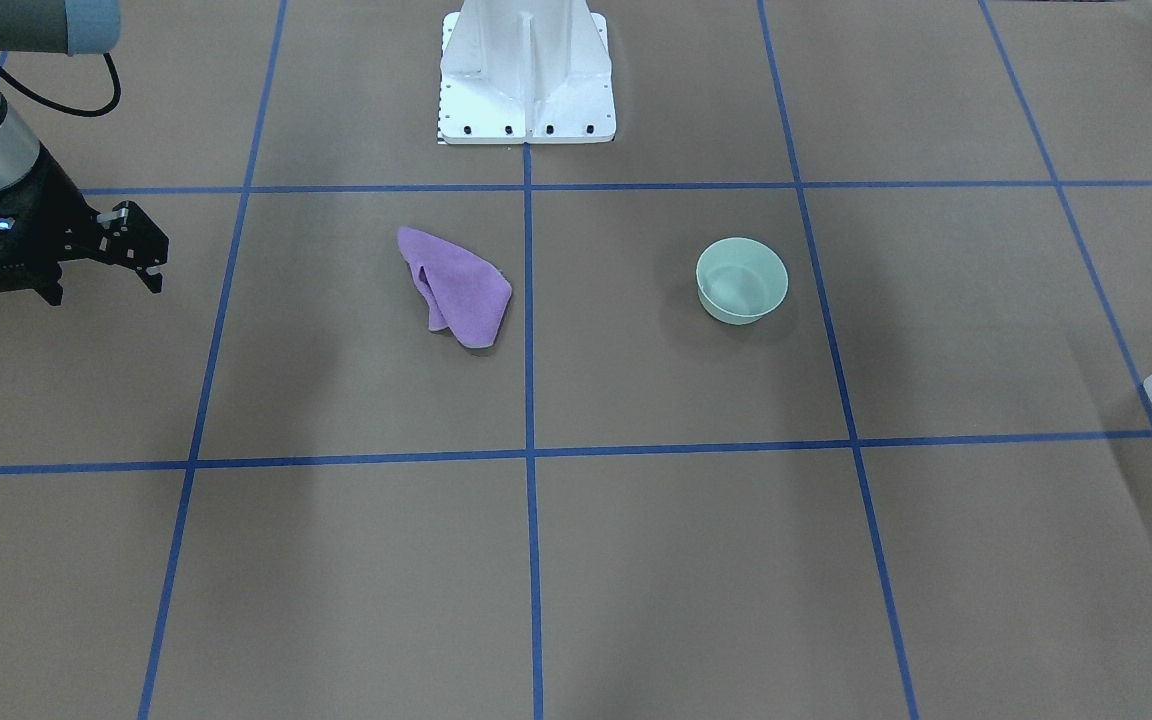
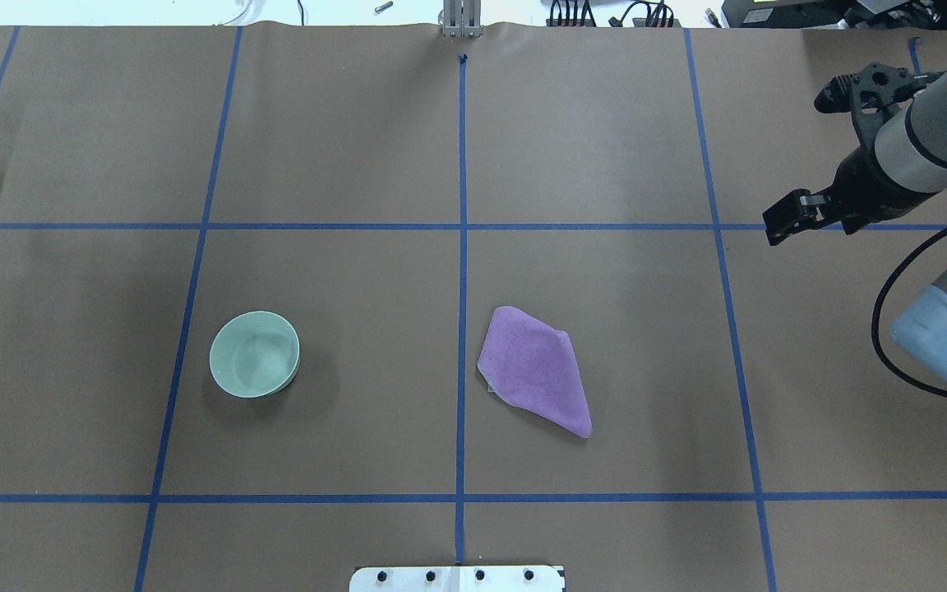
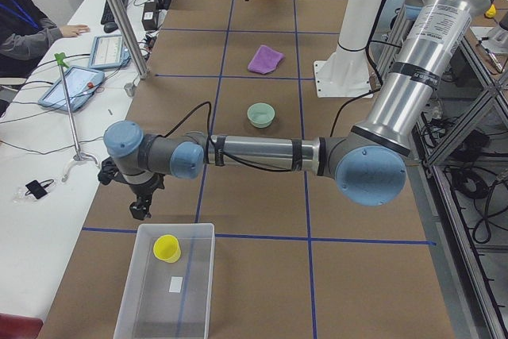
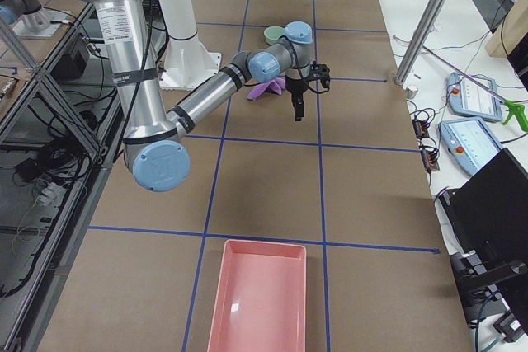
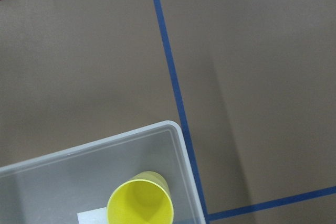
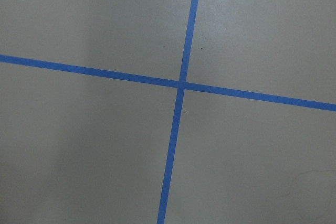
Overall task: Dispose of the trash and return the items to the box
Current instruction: 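Withdraw the left gripper from the clear bin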
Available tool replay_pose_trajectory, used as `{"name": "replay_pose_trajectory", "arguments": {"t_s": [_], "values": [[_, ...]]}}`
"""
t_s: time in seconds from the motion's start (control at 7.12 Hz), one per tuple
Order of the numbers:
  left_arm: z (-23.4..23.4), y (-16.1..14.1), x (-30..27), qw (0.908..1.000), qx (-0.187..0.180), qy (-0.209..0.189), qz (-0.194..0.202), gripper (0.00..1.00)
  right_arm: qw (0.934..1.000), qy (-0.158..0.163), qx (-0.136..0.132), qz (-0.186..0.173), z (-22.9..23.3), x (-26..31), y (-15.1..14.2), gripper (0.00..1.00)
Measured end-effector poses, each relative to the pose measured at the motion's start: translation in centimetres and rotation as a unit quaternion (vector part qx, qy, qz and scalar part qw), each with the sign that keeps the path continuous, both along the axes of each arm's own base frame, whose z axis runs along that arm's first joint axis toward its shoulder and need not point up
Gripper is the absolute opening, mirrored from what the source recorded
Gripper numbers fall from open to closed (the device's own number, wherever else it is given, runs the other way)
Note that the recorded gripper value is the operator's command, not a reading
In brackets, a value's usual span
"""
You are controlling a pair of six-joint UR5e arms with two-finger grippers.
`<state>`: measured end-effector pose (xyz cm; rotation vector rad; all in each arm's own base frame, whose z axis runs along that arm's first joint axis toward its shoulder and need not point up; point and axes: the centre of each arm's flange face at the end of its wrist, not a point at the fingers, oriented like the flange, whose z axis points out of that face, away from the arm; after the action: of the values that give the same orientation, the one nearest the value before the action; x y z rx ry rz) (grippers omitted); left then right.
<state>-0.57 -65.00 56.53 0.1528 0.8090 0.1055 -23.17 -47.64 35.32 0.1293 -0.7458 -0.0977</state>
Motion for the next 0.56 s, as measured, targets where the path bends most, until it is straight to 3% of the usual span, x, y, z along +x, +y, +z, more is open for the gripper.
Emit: {"name": "replay_pose_trajectory", "arguments": {"t_s": [0.28, 0.56], "values": [[-8.1, 5.6, 11.6, 0.9982, -0.046, 0.037, -0.013, 0.99, 1.0, 0.001, -0.002, 0.0, 0.2, -0.1, -0.1, 1.0], [-14.0, 11.5, 23.6, 0.9949, -0.084, 0.055, 0.007, 0.99, 1.0, 0.002, -0.008, 0.002, 0.4, -0.4, -0.1, 1.0]]}}
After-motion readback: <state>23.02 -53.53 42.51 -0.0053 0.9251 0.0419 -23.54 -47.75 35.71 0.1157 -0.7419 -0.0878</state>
